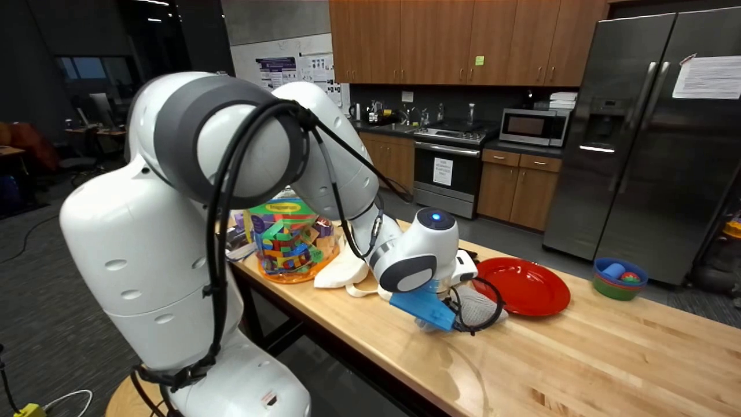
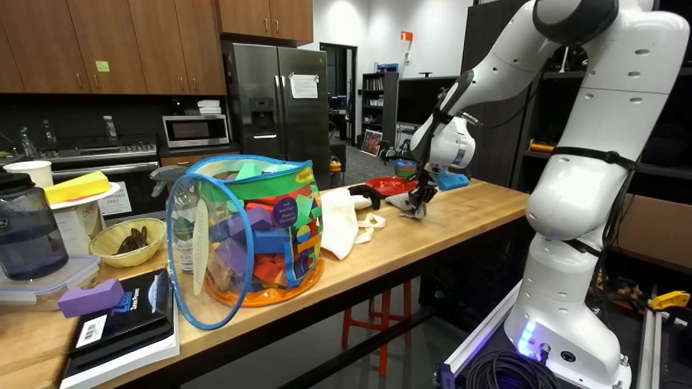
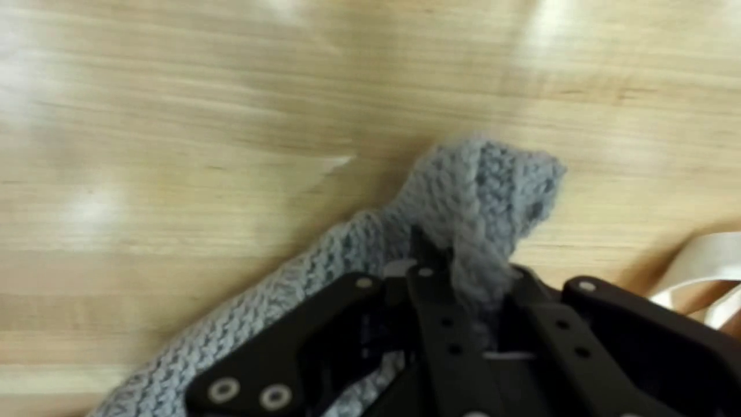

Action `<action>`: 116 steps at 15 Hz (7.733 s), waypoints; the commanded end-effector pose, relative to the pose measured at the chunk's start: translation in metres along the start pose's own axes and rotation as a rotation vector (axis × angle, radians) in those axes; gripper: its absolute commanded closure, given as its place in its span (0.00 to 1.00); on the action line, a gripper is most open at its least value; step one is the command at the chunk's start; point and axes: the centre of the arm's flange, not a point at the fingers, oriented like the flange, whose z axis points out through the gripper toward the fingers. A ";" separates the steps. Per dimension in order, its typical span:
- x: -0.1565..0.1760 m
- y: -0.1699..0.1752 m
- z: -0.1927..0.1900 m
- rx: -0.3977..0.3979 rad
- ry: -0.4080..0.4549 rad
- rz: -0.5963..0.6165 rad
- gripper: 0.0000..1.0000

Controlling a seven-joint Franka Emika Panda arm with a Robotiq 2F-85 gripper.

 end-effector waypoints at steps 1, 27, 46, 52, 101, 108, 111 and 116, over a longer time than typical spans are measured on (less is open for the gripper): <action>-0.013 -0.032 -0.007 0.064 -0.016 -0.095 0.96; -0.061 0.037 -0.003 -0.217 -0.112 0.457 0.96; -0.101 0.166 -0.018 -0.291 -0.061 0.608 0.96; -0.074 0.132 -0.011 -0.233 -0.045 0.483 0.96; -0.038 0.030 0.004 -0.153 -0.010 0.230 0.96; -0.056 0.083 0.001 -0.173 -0.011 0.299 0.96; -0.063 0.105 -0.001 -0.178 -0.008 0.327 0.96; -0.071 0.133 -0.005 -0.185 0.000 0.360 0.96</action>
